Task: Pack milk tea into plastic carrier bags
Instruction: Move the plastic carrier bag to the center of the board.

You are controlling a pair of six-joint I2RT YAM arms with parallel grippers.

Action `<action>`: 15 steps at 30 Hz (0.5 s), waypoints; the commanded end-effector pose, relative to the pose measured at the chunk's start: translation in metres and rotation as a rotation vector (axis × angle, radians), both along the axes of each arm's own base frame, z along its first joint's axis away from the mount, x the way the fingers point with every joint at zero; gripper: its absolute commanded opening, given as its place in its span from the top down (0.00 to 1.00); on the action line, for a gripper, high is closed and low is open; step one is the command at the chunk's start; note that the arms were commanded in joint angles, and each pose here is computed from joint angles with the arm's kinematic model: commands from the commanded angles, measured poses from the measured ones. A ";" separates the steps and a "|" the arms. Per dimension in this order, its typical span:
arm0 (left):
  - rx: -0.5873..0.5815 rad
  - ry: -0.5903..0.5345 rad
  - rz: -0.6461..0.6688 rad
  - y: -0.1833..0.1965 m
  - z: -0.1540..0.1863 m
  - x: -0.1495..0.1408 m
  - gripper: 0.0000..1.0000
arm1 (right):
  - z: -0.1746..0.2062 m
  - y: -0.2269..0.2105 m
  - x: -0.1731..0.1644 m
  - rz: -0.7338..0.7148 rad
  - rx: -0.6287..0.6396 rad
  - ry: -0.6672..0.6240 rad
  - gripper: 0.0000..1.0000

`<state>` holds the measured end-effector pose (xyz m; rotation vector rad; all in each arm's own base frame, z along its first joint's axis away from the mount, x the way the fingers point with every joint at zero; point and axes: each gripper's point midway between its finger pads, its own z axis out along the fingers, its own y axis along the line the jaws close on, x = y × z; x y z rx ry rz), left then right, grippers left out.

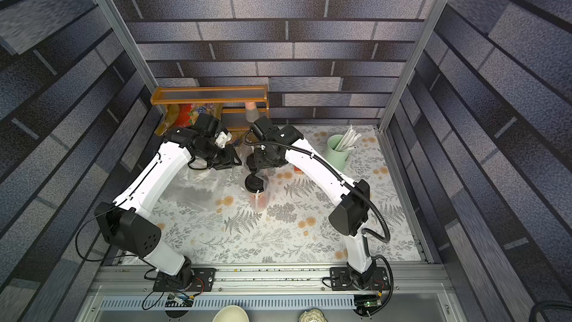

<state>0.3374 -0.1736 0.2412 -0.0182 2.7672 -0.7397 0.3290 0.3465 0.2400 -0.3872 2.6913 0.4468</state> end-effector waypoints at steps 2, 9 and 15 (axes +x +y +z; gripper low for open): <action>-0.050 -0.061 -0.013 -0.003 0.016 0.012 0.86 | 0.016 0.008 0.008 0.004 0.048 -0.032 0.95; -0.066 -0.091 0.019 0.008 0.025 0.024 1.00 | 0.018 0.017 0.020 0.008 0.062 -0.049 1.00; -0.056 -0.096 0.042 0.017 0.025 0.037 1.00 | 0.022 0.025 0.033 0.007 0.087 -0.066 1.00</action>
